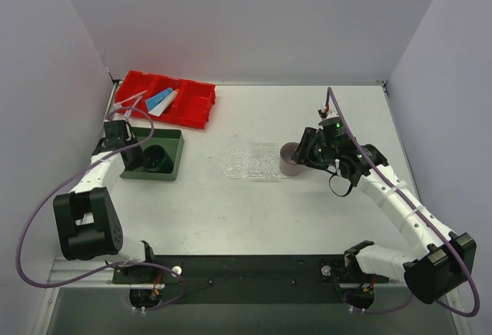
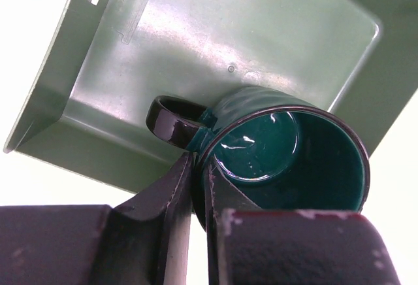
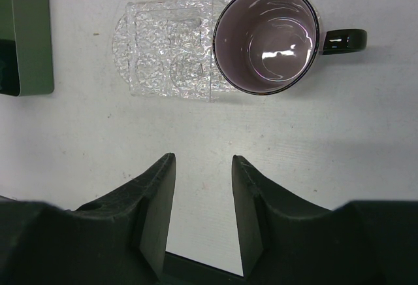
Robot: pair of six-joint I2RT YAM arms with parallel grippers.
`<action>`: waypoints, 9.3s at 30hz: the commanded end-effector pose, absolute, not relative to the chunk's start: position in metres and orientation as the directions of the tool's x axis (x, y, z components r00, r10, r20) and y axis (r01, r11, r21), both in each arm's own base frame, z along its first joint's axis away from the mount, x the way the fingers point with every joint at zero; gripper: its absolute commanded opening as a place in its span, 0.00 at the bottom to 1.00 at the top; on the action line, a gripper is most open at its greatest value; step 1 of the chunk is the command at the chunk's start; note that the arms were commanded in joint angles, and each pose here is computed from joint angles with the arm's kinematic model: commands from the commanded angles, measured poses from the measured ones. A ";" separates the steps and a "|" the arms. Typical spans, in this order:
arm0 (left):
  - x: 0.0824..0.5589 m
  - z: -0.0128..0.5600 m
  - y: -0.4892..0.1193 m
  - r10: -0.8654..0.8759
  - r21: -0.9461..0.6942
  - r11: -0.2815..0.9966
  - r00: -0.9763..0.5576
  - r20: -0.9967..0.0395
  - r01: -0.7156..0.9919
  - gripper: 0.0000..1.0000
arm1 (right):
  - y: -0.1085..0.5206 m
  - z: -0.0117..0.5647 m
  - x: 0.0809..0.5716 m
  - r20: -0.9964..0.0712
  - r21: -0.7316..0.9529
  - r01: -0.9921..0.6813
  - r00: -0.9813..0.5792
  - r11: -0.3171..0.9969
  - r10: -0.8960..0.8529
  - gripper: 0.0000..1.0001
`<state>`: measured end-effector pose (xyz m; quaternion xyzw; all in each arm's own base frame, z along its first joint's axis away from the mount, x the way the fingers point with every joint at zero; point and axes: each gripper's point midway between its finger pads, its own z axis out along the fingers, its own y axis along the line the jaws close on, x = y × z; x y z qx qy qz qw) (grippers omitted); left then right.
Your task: Prepare toiletry sets of a toothbrush and toothpaste on the tray
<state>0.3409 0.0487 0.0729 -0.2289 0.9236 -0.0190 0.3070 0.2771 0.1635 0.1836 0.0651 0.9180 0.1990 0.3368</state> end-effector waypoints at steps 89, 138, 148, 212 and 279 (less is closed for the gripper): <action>0.376 0.118 -0.233 -0.401 -0.261 0.916 -0.673 -0.621 -0.305 0.00 | 0.018 0.191 0.242 -0.761 0.253 0.192 -0.566 0.948 0.318 0.52; 0.372 0.101 -0.226 -0.285 -0.099 0.953 -0.739 -0.610 -0.286 0.00 | 0.018 0.190 0.244 -0.764 0.249 0.192 -0.563 0.949 0.315 0.56; 0.370 0.100 -0.224 -0.288 -0.094 0.952 -0.741 -0.607 -0.292 0.13 | 0.018 0.188 0.243 -0.763 0.248 0.193 -0.566 0.949 0.314 0.56; 0.514 0.249 0.021 -0.151 -0.129 0.988 -0.347 -0.926 -0.084 0.74 | 0.030 0.208 0.249 -0.737 0.330 0.162 -0.571 0.930 0.361 0.57; 0.617 0.087 0.057 -0.089 -0.068 0.996 -0.583 -0.808 -0.057 0.24 | 0.031 0.177 0.262 -0.695 0.327 0.174 -0.622 0.929 0.361 0.56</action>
